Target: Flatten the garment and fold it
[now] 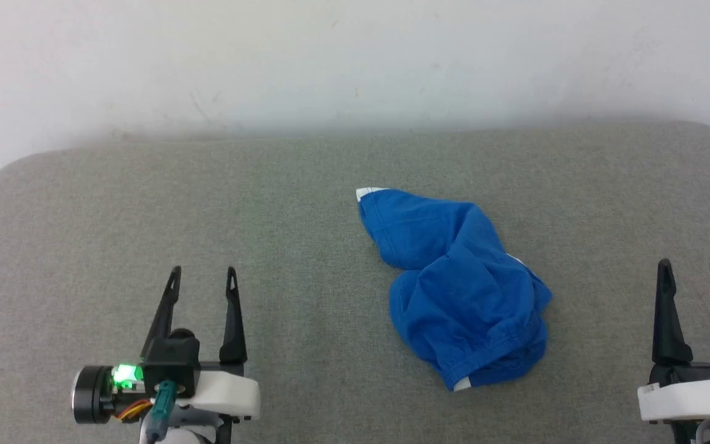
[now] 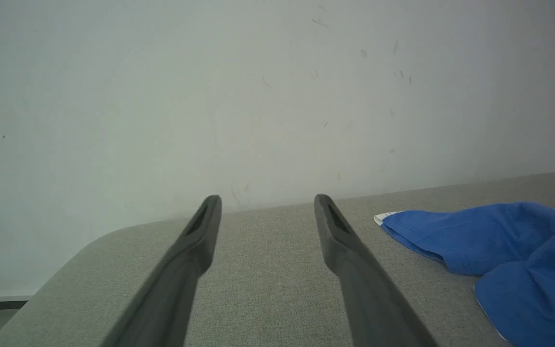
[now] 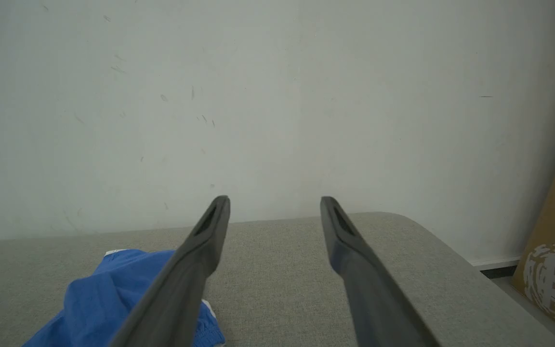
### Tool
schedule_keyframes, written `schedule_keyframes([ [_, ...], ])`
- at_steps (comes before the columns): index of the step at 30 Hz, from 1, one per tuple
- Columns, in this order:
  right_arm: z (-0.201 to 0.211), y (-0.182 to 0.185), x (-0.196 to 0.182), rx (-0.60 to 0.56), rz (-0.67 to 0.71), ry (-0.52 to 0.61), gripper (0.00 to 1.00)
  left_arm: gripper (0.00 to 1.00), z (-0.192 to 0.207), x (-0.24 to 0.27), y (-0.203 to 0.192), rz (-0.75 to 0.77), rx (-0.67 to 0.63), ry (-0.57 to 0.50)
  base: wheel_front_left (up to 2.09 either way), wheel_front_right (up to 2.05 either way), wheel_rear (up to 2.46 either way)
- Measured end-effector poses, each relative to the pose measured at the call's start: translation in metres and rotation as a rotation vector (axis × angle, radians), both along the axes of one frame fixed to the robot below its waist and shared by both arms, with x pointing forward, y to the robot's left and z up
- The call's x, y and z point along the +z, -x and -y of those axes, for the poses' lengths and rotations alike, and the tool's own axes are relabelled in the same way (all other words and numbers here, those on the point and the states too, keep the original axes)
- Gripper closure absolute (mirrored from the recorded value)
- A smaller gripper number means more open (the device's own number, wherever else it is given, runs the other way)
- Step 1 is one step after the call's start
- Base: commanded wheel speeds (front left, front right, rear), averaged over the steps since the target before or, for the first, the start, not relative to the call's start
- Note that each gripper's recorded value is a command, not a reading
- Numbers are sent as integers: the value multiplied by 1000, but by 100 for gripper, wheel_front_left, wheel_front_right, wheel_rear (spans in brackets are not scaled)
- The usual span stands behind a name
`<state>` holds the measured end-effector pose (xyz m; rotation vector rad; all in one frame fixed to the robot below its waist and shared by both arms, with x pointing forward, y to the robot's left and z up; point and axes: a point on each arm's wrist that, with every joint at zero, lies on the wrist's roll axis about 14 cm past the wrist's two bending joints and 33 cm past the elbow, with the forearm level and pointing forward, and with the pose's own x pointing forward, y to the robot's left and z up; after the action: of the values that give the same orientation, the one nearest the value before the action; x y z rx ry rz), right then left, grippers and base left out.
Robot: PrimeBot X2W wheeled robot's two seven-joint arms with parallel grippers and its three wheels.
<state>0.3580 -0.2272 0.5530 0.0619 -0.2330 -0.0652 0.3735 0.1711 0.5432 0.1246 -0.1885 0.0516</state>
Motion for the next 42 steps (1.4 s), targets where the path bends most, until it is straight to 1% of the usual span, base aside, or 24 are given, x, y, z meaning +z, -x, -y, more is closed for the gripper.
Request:
schedule_keyframes([
  [6, -5, 2, -1, 16, -1, -2, 0, 0, -5, -3, 6, -4, 11, 9, 0, 0, 0],
  [11, -5, 2, 0, 16, 0, 1, 0, 0, -7, 7, -8, 22, -7, 14, 0, 0, 0],
  [13, -8, -1, 1, 23, 3, 8, 0, 0, -4, 27, -24, 72, -44, 7, 0, 0, 0],
  [18, -15, -7, 6, 42, 15, 25, 0, 0, 17, 84, -76, 197, -166, -76, 0, 0, 0],
  [19, -16, -8, 8, 44, 21, 29, 0, 0, 22, 91, -88, 203, -191, -88, 0, 0, 0],
  [22, -16, -12, 11, 41, 31, 33, 0, 0, 38, 93, -121, 147, -261, -175, 0, 0, 0],
  [24, -12, -15, 11, 29, 31, 35, 0, 0, 52, 99, -142, 114, -311, -211, 0, 0, 0],
  [26, -7, -18, 8, 14, 22, 37, 0, 0, 69, 101, -162, 61, -361, -237, 0, 0, 0],
  [28, -4, -21, 4, 5, 10, 38, 0, 0, 81, 94, -181, -24, -391, -270, 0, 0, 0],
  [33, 6, -29, -6, -23, -18, 36, 0, 0, 103, 38, -215, -332, -427, -370, 0, 0, 0],
  [37, 10, -36, -12, -33, -37, 33, 0, 0, 135, -6, -221, -552, -502, -419, 0, 0, 0],
  [40, 16, -39, -17, -47, -51, 33, 0, 0, 150, -43, -216, -734, -549, -479, 0, 0, 0],
  [42, 19, -41, -22, -56, -66, 33, 0, 0, 160, -63, -210, -832, -594, -489, 0, 0, 0],
])
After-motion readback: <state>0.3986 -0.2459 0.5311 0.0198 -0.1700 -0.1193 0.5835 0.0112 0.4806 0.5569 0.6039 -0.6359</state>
